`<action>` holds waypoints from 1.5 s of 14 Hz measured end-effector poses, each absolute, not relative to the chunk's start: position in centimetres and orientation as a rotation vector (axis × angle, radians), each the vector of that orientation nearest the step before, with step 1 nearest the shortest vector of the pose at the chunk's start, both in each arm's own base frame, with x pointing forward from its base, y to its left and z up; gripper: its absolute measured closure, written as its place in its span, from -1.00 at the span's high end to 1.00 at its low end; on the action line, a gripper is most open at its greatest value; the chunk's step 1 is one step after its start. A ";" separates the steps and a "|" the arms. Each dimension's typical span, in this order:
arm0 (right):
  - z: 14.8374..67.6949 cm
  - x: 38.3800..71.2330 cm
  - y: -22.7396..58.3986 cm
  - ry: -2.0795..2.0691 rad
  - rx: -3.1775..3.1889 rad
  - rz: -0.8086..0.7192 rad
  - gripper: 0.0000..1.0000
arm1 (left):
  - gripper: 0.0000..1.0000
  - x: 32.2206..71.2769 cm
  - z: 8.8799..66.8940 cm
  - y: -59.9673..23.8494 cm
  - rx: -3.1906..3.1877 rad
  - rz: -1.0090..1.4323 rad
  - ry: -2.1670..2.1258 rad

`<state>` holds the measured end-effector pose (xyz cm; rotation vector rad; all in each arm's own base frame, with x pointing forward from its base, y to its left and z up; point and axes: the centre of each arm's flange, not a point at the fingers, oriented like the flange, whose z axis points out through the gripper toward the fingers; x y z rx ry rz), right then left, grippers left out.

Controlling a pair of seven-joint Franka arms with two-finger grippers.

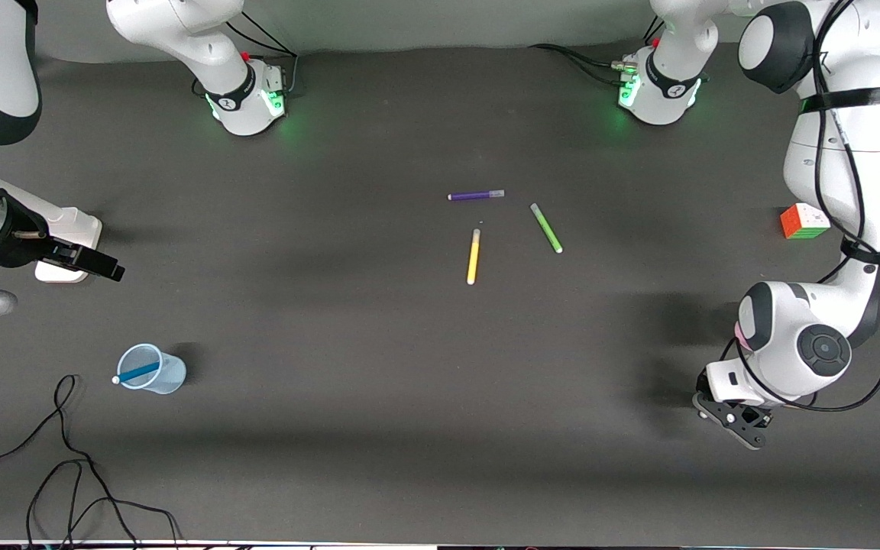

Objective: Place pink and blue markers in matching cups

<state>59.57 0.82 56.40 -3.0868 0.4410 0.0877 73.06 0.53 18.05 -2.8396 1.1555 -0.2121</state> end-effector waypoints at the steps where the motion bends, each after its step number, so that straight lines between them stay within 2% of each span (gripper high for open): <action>1: 56.3 59.6 0.8 0.441 -3.087 0.090 1.00 | -0.21 73.1 18.1 0.5 -2.836 -0.213 1.163; 3: 56.2 59.6 0.9 0.439 -3.088 0.095 1.00 | -0.59 73.2 18.2 0.6 -2.808 -0.217 1.216; 4: 56.2 59.5 0.9 0.438 -3.088 0.095 1.00 | -0.66 73.2 18.2 0.6 -2.794 -0.222 1.241; 9: 56.1 59.5 1.0 0.436 -3.088 0.096 1.00 | -0.66 74.1 20.1 1.2 -2.809 -0.252 1.224; 13: 56.3 59.5 1.0 0.435 -3.087 0.093 1.00 | -0.66 74.7 28.4 2.2 -2.864 -0.023 1.217; 17: 56.3 59.5 1.1 0.433 -3.087 0.092 1.00 | -0.66 73.0 36.8 2.9 -2.890 0.161 1.213; 19: 56.3 59.5 1.3 0.427 -3.088 0.092 1.00 | -0.66 71.7 37.6 3.5 -2.896 0.236 1.225; 21: 56.3 59.5 2.0 0.407 -3.090 0.093 1.00 | -0.66 70.8 36.0 5.3 -2.899 0.240 1.313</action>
